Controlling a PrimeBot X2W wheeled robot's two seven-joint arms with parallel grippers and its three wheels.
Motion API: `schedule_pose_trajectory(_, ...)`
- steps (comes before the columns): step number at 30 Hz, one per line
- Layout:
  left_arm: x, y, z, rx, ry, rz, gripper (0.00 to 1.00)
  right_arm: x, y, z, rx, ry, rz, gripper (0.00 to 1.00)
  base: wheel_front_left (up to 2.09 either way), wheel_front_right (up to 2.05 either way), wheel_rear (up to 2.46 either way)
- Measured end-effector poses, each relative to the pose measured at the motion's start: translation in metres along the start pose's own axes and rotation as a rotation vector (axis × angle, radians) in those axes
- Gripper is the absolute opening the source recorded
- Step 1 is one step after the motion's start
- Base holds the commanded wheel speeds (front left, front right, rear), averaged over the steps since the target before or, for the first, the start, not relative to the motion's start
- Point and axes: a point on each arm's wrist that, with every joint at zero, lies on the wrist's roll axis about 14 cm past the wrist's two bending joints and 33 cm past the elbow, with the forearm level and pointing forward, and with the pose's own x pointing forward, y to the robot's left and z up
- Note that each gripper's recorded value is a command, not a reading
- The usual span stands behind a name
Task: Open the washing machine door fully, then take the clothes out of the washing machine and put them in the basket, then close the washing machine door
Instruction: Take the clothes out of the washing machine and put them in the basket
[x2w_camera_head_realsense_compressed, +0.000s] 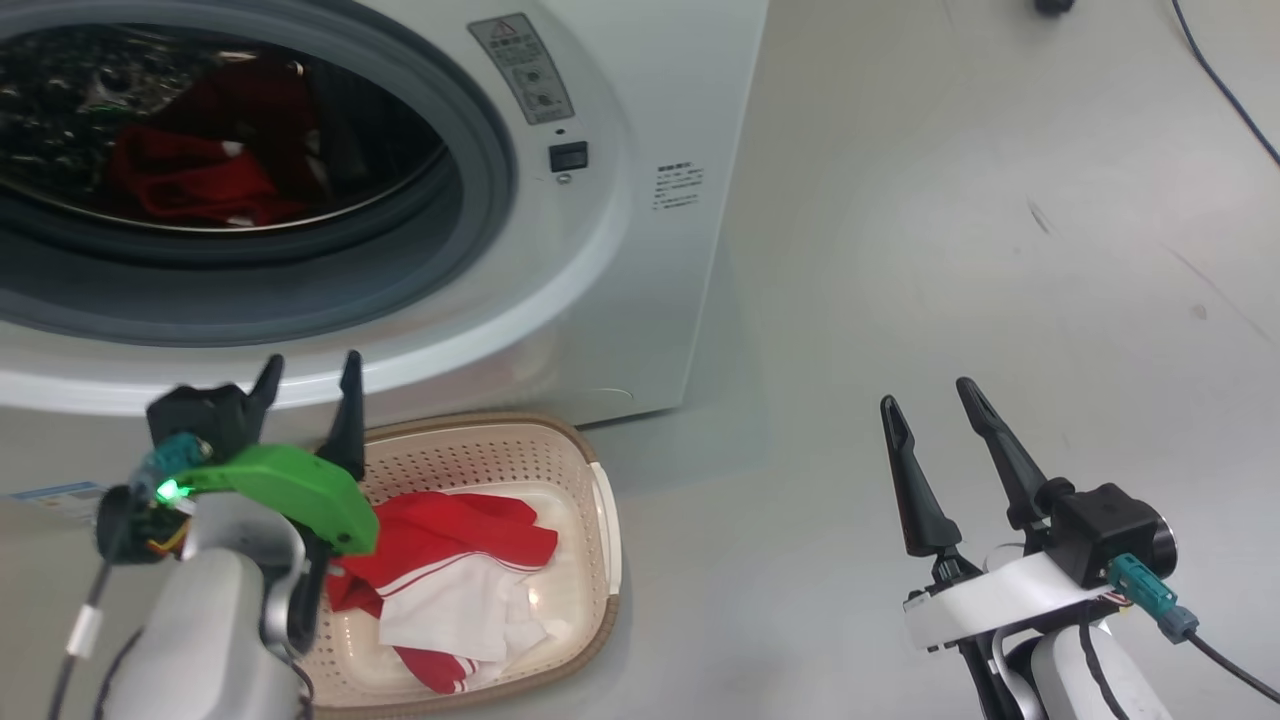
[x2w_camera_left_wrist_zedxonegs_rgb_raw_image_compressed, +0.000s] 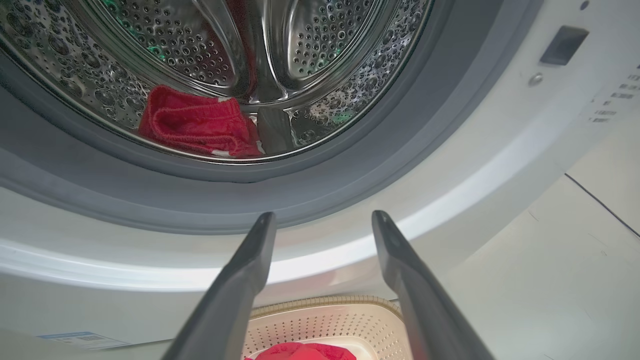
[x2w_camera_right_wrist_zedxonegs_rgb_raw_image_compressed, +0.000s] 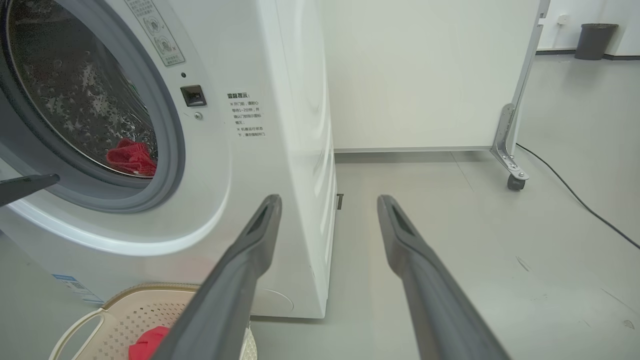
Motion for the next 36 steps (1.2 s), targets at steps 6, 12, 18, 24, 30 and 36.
schedule_pose_trajectory(6,0.037,0.006,-0.003,0.032,0.092,-0.019,1.00,0.004,-0.013,-0.002,0.025,0.003,-0.043,1.00,0.00,0.00,0.00)
schedule_pose_trajectory(12,0.079,0.012,0.009,0.063,0.134,-0.031,1.00,0.009,-0.027,-0.007,0.053,0.017,-0.087,1.00,0.00,0.00,0.00)
schedule_pose_trajectory(18,0.116,0.026,0.024,0.098,0.156,-0.025,1.00,0.016,-0.036,-0.013,0.066,0.029,-0.118,1.00,0.00,0.00,0.00)
schedule_pose_trajectory(24,0.144,0.035,0.023,0.118,0.206,-0.016,1.00,0.019,-0.050,-0.021,0.068,0.049,-0.164,1.00,0.00,0.00,0.00)
schedule_pose_trajectory(30,0.171,0.041,0.030,0.136,0.226,-0.014,1.00,0.027,-0.061,-0.024,0.062,0.053,-0.196,1.00,0.00,0.00,0.00)
schedule_pose_trajectory(36,0.188,0.064,0.027,0.183,0.290,0.029,1.00,0.033,-0.063,-0.032,0.066,0.071,-0.202,1.00,0.00,0.00,0.00)
